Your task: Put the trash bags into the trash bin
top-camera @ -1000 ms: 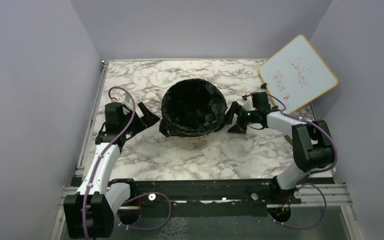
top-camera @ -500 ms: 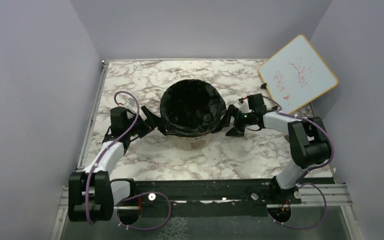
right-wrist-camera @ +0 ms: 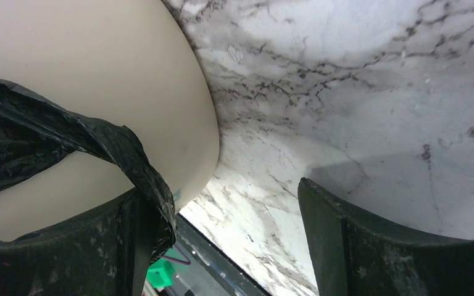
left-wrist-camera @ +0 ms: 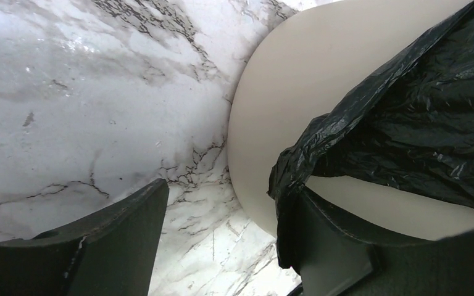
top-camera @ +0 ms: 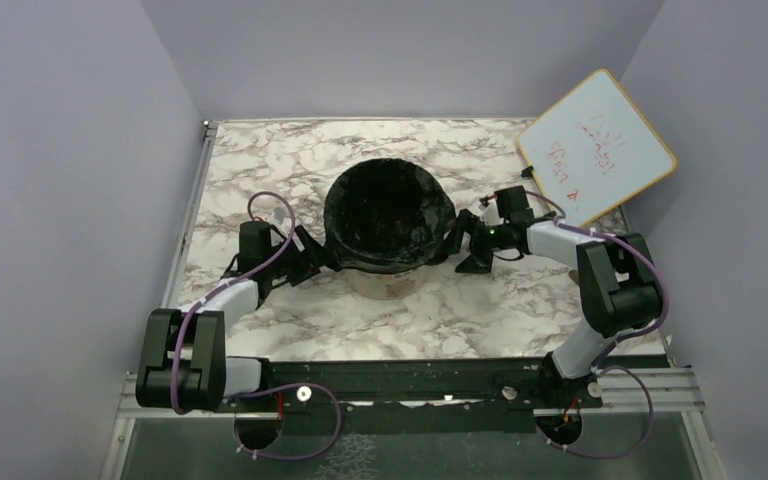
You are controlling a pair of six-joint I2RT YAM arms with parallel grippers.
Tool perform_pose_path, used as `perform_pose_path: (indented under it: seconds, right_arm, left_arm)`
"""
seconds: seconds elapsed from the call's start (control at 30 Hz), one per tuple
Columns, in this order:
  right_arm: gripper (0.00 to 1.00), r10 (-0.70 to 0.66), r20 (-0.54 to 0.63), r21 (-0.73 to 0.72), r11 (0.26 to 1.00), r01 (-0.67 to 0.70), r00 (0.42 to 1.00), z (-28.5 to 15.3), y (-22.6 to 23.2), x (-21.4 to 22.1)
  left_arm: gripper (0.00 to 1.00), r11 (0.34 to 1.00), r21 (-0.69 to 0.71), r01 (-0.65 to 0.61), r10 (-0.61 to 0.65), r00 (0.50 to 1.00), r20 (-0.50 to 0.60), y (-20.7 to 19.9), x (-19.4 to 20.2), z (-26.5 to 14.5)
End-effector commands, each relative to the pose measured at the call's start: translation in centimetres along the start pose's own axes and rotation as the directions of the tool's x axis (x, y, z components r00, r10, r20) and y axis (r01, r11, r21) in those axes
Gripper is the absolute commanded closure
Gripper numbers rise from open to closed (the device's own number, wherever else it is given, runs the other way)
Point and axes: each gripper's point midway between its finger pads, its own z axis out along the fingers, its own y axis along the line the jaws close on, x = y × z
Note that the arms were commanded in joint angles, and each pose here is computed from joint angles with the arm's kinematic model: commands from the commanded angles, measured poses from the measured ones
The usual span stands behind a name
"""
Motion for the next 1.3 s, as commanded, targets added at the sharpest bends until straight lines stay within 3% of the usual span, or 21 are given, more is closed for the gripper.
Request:
perform_pose_path:
  seconds: [0.0,0.17,0.33,0.4,0.5,0.6,0.67,0.73,0.97,1.17,1.27]
  right_arm:
    - [0.14,-0.036,0.063,0.030,0.999,0.034,0.997,-1.2,1.7,-1.8]
    - [0.11,-0.091,0.290,0.184,0.982,0.038,0.953,-5.9,2.6,-5.0]
    - [0.06,-0.176,0.527,0.430,0.899,-0.082,0.832,-12.6,0.4,-7.7]
    - [0.03,-0.210,0.571,0.499,0.857,-0.131,0.794,-15.4,-0.1,-8.0]
    - [0.03,-0.263,0.601,0.500,0.861,-0.098,0.755,-18.7,2.5,-8.2]
    - [0.08,-0.344,0.568,0.330,0.927,0.176,0.748,-19.4,9.6,-7.6]
    - [0.09,-0.359,0.531,0.147,0.931,0.333,0.768,-19.1,14.4,-6.0]
    - [0.11,-0.382,0.486,0.074,0.914,0.399,0.786,-19.3,17.2,-4.6]
    - [0.04,-0.513,0.404,0.250,0.859,0.448,0.757,-17.7,20.1,-2.5]
    - [0.01,-0.543,0.326,0.548,0.775,0.313,0.774,-15.4,16.8,-3.1]
    - [0.00,-0.566,0.339,0.564,0.761,0.319,0.751,-15.2,17.2,-3.3]
  left_arm:
    - [0.25,1.000,0.002,-0.027,0.027,0.999,-0.025,-0.1,1.2,0.5]
    - [0.20,0.998,-0.037,-0.052,0.053,0.998,0.040,-0.8,-0.3,-0.7]
    - [0.16,0.993,-0.066,-0.096,0.101,0.992,0.080,-1.5,-1.7,-1.7]
    - [0.15,0.992,-0.074,-0.105,0.110,0.992,0.069,-1.6,-1.7,-1.8]
    - [0.14,0.991,-0.077,-0.112,0.118,0.990,0.072,-1.8,-1.9,-2.1]
    - [0.12,0.991,-0.071,-0.114,0.120,0.989,0.082,-2.1,-2.1,-2.2]
    - [0.12,0.991,-0.067,-0.114,0.119,0.989,0.087,-2.3,-2.2,-2.3]
    - [0.12,0.991,-0.065,-0.116,0.121,0.989,0.089,-2.4,-2.2,-2.4]
    - [0.08,0.986,-0.077,-0.145,0.152,0.984,0.092,-2.7,-2.6,-2.8]
    - [0.01,0.979,-0.120,-0.167,0.182,0.975,0.126,-2.8,-3.6,-3.7]
    - [0.01,0.972,-0.144,-0.184,0.203,0.971,0.127,-2.8,-3.8,-4.1]
